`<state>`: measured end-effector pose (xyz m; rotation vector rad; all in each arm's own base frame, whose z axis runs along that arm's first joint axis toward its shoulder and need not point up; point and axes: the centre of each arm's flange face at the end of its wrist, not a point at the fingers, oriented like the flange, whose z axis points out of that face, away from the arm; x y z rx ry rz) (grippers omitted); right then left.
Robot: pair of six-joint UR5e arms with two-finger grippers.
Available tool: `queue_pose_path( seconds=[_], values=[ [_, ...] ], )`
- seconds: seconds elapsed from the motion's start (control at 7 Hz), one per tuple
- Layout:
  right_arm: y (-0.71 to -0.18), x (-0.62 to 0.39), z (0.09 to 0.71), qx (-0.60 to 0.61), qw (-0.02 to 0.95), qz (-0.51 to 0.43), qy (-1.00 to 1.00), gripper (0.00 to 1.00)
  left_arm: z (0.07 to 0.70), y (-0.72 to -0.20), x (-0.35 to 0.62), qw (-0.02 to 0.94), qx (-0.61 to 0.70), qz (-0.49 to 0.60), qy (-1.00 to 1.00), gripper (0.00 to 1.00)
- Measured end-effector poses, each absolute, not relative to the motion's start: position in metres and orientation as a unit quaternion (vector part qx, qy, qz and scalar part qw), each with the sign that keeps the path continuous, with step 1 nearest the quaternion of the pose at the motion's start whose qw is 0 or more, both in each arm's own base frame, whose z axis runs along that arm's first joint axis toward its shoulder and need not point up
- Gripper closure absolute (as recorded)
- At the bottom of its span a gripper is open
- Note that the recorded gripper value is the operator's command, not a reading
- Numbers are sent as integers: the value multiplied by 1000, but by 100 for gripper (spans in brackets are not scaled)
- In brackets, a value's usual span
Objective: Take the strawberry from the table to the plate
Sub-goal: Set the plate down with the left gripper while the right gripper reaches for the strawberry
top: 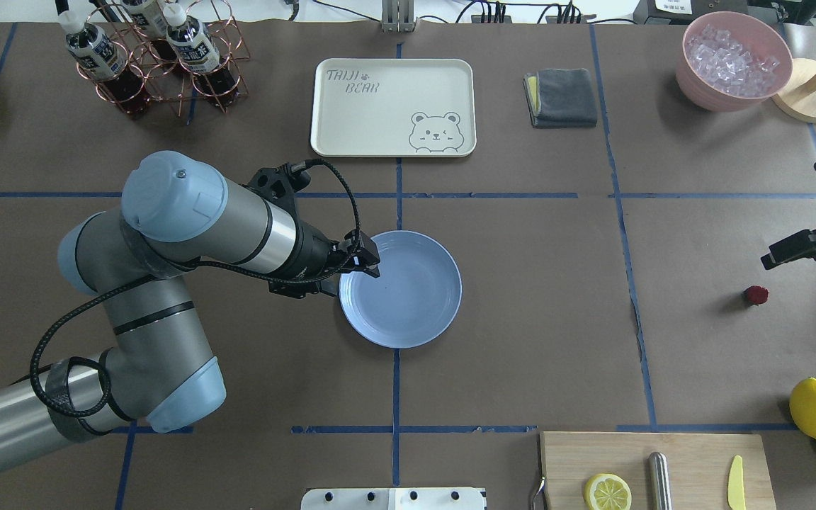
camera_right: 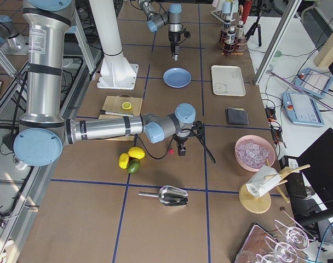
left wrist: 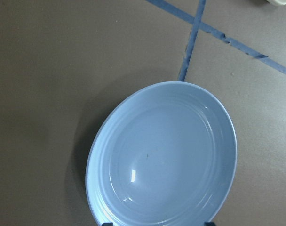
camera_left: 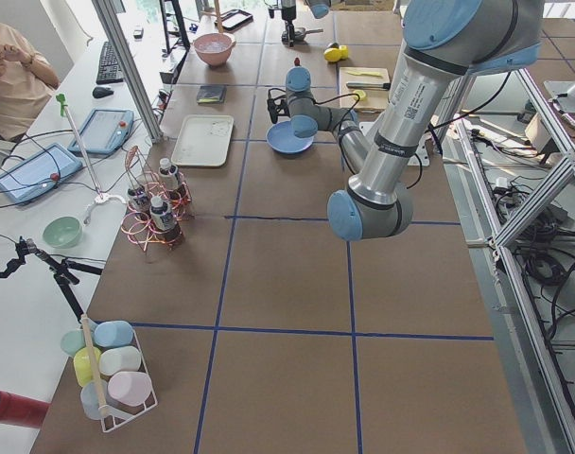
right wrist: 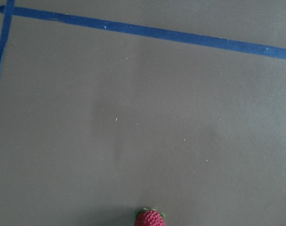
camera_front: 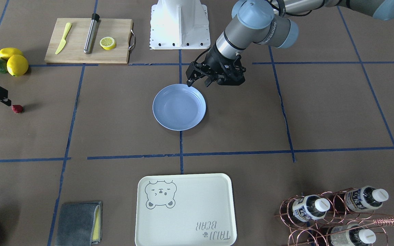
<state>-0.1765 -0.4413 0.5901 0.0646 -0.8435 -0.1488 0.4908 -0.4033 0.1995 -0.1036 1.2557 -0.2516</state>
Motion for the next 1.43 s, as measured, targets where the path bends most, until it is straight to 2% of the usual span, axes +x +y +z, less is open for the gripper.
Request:
queue_pose_path(
  seconds=[0.29,0.43,0.57,0.71,1.14,1.43],
  values=[
    [-425,-214,605,23,918,-47,-394,5,199,-404,489,800,-47,-119,586,23],
    [-421,-220,614,14,920,-45,-389,14,199,-405,489,800,-47,-120,586,23],
    [-417,-221,621,7,922,-43,-384,47,200,-405,488,800,-47,-120,586,23],
    [-414,-220,625,3,923,-42,-382,98,200,-405,488,800,-47,-120,586,23],
    [-413,-220,624,2,923,-42,-384,100,201,-405,488,801,-47,-121,585,23],
    [-417,-227,580,15,914,-35,-403,100,199,-407,484,799,-44,-122,587,23]
  ],
)
